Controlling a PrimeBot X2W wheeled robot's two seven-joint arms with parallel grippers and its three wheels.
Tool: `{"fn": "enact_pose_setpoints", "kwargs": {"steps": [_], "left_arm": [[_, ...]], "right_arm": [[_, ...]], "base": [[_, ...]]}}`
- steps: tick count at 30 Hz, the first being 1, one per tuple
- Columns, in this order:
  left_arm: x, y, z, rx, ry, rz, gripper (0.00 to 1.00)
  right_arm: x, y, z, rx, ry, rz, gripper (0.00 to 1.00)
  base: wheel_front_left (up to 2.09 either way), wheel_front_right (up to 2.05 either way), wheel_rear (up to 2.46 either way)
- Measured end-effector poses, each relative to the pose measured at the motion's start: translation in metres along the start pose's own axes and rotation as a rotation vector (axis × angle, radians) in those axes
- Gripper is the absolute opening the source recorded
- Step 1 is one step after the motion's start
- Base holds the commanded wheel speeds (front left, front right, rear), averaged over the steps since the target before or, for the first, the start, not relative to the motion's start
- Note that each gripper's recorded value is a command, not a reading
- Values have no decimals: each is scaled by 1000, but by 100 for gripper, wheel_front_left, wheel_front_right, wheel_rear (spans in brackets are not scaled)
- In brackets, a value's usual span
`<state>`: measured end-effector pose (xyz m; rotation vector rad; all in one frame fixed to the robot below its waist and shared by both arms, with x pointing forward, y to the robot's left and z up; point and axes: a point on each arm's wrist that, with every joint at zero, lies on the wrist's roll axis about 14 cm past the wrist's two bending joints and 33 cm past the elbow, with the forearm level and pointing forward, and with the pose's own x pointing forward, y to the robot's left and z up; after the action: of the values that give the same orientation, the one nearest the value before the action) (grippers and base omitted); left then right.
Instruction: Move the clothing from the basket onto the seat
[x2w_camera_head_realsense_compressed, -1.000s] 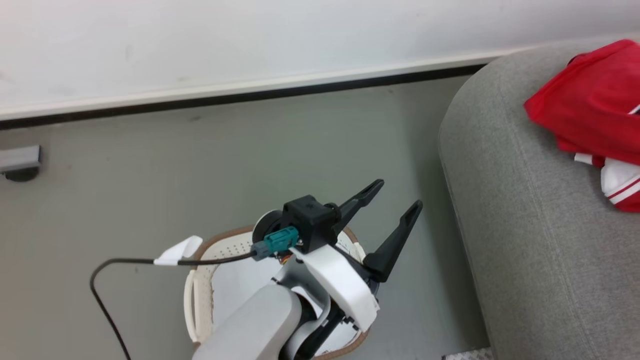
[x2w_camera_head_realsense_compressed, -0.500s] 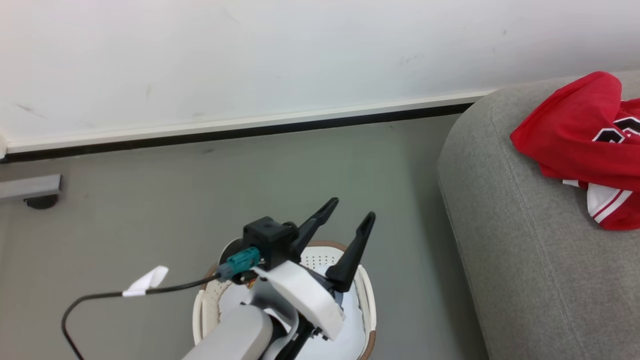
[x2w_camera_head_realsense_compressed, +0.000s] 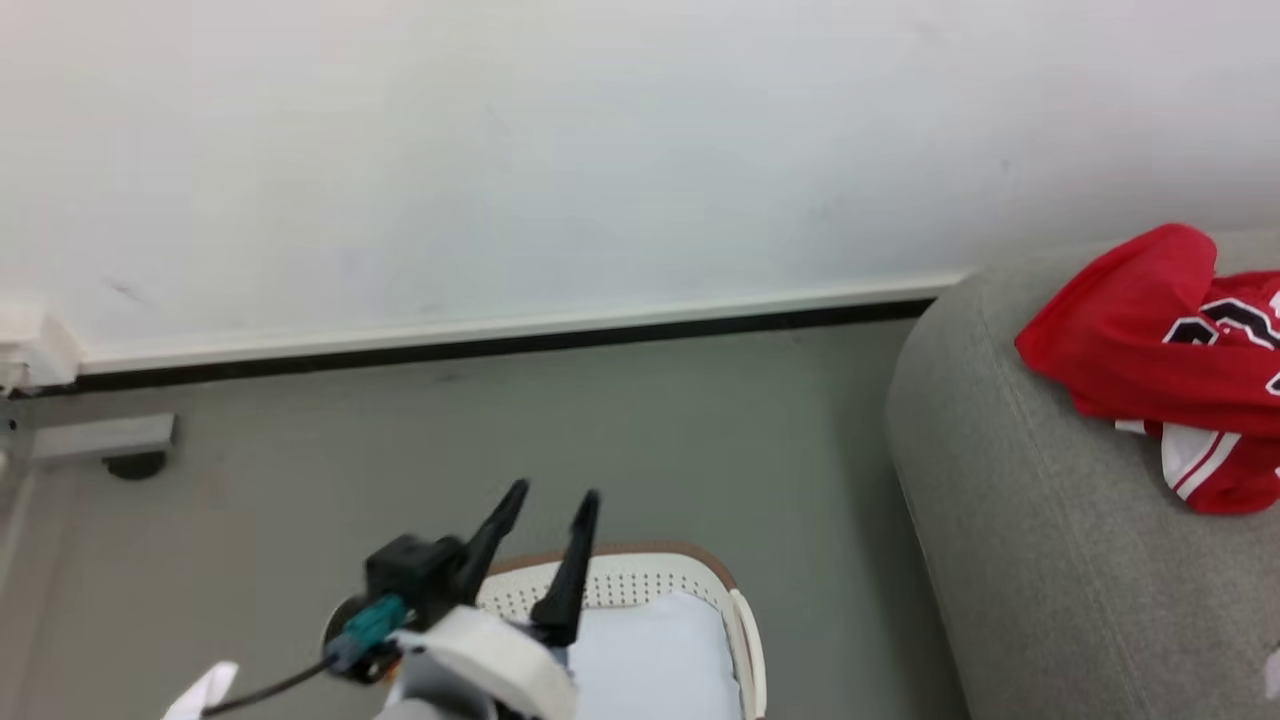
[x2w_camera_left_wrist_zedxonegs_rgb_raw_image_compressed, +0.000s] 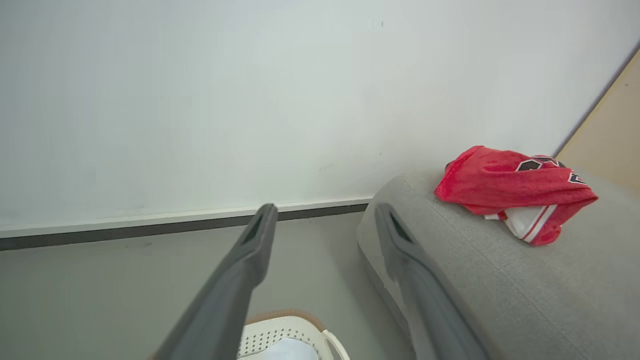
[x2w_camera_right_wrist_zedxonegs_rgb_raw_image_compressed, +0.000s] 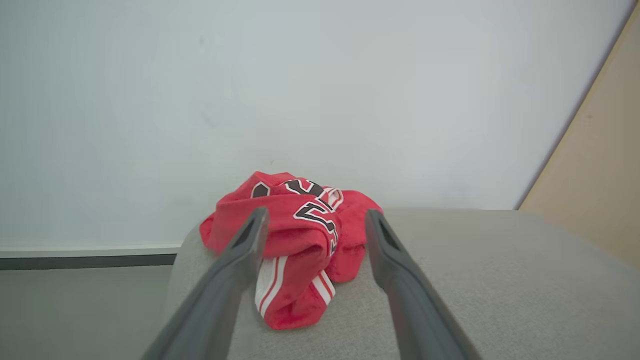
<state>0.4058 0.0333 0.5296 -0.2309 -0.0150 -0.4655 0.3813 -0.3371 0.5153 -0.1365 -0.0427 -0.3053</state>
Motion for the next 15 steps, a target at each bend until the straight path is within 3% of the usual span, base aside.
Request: {"fn": "enact_pose_setpoints", "kwargs": {"steps": [15], "left_arm": [[-76,81,2,30,-48,338,100]], "right_arm": [[-41,85,24,87,-86,207,100]], "base": [[0,0,0]]}}
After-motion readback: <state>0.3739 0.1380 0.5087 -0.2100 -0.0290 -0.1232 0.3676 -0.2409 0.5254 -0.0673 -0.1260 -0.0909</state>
